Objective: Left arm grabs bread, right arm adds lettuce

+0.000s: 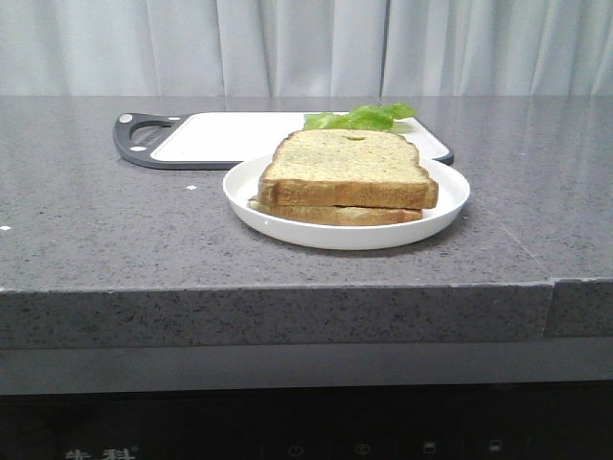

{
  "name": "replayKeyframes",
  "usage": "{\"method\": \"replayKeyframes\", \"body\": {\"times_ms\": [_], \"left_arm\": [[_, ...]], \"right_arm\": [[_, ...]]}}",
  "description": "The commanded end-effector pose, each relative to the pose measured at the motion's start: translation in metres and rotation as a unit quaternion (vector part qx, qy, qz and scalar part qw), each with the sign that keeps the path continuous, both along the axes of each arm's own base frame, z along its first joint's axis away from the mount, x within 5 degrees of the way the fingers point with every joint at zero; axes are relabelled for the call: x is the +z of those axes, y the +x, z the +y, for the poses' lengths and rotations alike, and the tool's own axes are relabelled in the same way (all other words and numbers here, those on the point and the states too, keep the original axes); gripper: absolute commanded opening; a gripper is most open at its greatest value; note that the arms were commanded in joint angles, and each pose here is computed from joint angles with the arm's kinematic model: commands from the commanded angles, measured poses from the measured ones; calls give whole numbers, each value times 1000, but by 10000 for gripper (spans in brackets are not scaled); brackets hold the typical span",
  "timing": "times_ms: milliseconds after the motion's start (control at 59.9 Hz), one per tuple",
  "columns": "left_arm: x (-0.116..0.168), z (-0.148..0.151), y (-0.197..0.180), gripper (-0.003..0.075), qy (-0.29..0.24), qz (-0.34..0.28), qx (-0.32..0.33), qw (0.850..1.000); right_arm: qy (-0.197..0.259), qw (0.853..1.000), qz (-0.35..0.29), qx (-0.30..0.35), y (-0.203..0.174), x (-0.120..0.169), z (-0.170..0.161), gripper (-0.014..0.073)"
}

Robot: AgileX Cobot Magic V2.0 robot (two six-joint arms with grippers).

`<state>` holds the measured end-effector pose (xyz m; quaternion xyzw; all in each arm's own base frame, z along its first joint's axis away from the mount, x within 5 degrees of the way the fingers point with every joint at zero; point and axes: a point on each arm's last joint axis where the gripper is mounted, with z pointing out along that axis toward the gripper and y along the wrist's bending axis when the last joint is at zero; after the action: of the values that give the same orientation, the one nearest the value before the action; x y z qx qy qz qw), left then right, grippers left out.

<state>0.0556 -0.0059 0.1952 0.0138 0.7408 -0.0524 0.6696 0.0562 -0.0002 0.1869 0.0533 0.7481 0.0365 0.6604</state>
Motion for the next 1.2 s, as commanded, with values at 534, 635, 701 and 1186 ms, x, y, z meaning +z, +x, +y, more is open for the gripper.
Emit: {"method": "replayKeyframes", "body": {"times_ms": [534,635,701,1186], "left_arm": [[10,1,-1,-20,-12,-61,6,998],[10,1,-1,-21,-12,-62,6,998],[10,1,-1,-21,-12,-63,6,998],[28,2,-3,-21,-15,-131,10,991]], "right_arm": [[0,998,-55,-8,-1,10,-1,-60],[0,998,-55,-8,-1,10,-1,-60],[0,998,-55,-8,-1,10,-1,-60],[-1,997,-83,-11,-1,15,-2,-60]]}}
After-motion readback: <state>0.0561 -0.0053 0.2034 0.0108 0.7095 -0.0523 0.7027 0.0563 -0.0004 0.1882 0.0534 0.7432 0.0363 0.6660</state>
